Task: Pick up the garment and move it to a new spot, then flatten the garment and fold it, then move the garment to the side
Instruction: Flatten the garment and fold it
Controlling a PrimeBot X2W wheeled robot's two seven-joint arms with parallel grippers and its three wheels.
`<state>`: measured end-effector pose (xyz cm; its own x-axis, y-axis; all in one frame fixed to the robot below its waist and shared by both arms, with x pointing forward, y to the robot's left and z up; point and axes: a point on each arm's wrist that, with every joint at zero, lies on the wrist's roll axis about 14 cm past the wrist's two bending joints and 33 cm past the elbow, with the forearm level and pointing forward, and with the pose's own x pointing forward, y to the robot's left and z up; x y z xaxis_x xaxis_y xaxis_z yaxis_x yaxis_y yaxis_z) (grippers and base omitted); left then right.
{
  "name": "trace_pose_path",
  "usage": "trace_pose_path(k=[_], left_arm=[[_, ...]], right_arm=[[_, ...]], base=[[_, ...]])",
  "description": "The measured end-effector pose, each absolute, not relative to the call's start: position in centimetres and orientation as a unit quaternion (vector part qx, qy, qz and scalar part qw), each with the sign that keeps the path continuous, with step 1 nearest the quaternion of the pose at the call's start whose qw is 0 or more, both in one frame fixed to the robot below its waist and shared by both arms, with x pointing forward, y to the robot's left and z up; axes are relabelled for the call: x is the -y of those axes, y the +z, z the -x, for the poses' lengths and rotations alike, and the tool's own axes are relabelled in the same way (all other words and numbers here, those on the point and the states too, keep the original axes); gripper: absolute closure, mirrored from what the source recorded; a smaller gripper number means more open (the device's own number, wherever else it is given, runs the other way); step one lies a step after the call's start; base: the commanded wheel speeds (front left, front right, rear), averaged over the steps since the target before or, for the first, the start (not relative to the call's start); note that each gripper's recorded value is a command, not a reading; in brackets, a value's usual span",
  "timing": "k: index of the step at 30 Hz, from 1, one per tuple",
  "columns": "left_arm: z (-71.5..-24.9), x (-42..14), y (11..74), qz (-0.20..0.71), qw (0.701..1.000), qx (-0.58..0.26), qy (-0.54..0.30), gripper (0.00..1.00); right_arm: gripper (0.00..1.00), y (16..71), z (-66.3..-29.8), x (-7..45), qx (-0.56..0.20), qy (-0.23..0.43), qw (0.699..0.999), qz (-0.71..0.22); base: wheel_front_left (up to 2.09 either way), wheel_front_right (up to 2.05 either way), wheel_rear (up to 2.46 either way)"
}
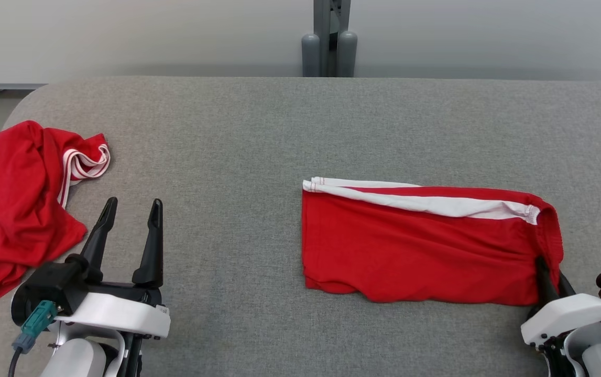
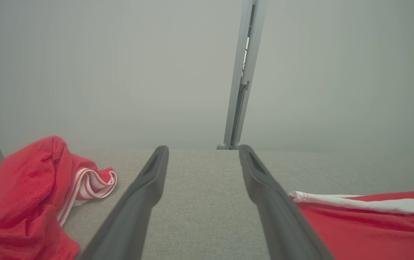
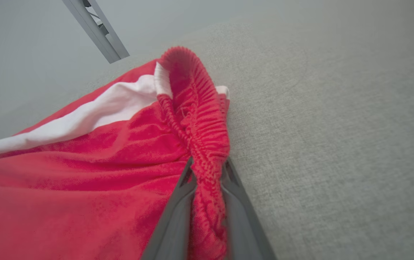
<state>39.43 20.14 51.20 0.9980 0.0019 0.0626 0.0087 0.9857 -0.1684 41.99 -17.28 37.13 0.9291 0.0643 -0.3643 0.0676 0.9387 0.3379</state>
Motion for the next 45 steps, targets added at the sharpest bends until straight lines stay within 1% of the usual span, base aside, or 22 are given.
trace_pose_path(k=[2,5,6,8,13,18,20,22,27,28,29,30,35,41,45], left_arm=[[-39.6,-19.8,51.2,0.084,0.996,0.032,-0.007,0.00],[-39.8,-19.5,51.3,0.084,0.996,0.033,-0.013,0.00],[-40.0,-19.4,51.3,0.085,0.996,0.034,-0.015,0.00],[-40.0,-19.1,51.4,0.084,0.996,0.034,-0.018,0.00],[-39.8,-18.7,51.3,0.087,0.995,0.034,-0.023,0.00],[-39.4,-19.1,51.1,0.092,0.995,0.031,-0.016,0.00],[-39.2,-19.2,51.0,0.094,0.995,0.030,-0.011,0.00],[-39.0,-19.5,50.9,0.096,0.995,0.029,-0.007,0.00],[-38.4,-20.3,50.8,0.099,0.995,0.028,0.007,0.00],[-38.3,-20.5,50.8,0.099,0.995,0.028,0.011,0.00],[-38.2,-20.7,50.7,0.099,0.995,0.027,0.014,0.00],[-38.2,-20.8,50.6,0.099,0.995,0.026,0.017,0.00],[-38.2,-20.9,50.5,0.100,0.995,0.025,0.018,0.00],[-38.4,-20.4,50.5,0.098,0.995,0.025,0.009,0.00],[-38.7,-19.8,50.6,0.097,0.995,0.027,0.001,0.00]], right_arm=[[1.00,37.6,-42.1,18.1,-0.179,-0.008,0.969,-0.172],[1.00,39.3,-42.8,16.3,-0.154,0.021,0.973,-0.171],[1.00,41.1,-43.7,13.7,-0.133,0.061,0.975,-0.170],[1.00,43.3,-44.4,10.7,-0.114,0.108,0.973,-0.169],[1.00,46.4,-43.9,4.2,-0.096,0.208,0.960,-0.163],[1.00,47.3,-42.8,-0.8,-0.112,0.283,0.936,-0.176],[1.00,47.1,-42.5,-2.3,-0.121,0.303,0.928,-0.179],[1.00,46.5,-42.2,-3.5,-0.136,0.320,0.922,-0.173],[1.00,44.5,-42.2,-5.1,-0.171,0.335,0.912,-0.164],[0.88,44.2,-42.2,-5.3,-0.178,0.337,0.910,-0.162],[0.55,43.9,-42.2,-5.5,-0.182,0.338,0.909,-0.163],[0.00,43.7,-42.2,-5.7,-0.187,0.339,0.907,-0.164],[0.00,43.7,-41.9,-6.8,-0.190,0.354,0.900,-0.170],[0.00,44.6,-39.3,-9.2,-0.191,0.404,0.878,-0.174],[0.00,46.1,-39.1,-9.4,-0.159,0.413,0.879,-0.177]], base=[[0.00,0.00,0.00],[0.00,0.00,0.00],[0.00,0.00,0.00],[0.00,0.00,0.00],[0.00,0.00,0.00],[0.00,0.00,0.00],[0.00,0.00,0.00],[0.00,0.00,0.00],[0.00,0.00,0.00],[0.00,0.00,0.00],[0.00,0.00,0.00],[0.00,0.00,0.00],[0.00,0.00,0.00],[0.00,0.00,0.00],[0.00,0.00,0.00]])
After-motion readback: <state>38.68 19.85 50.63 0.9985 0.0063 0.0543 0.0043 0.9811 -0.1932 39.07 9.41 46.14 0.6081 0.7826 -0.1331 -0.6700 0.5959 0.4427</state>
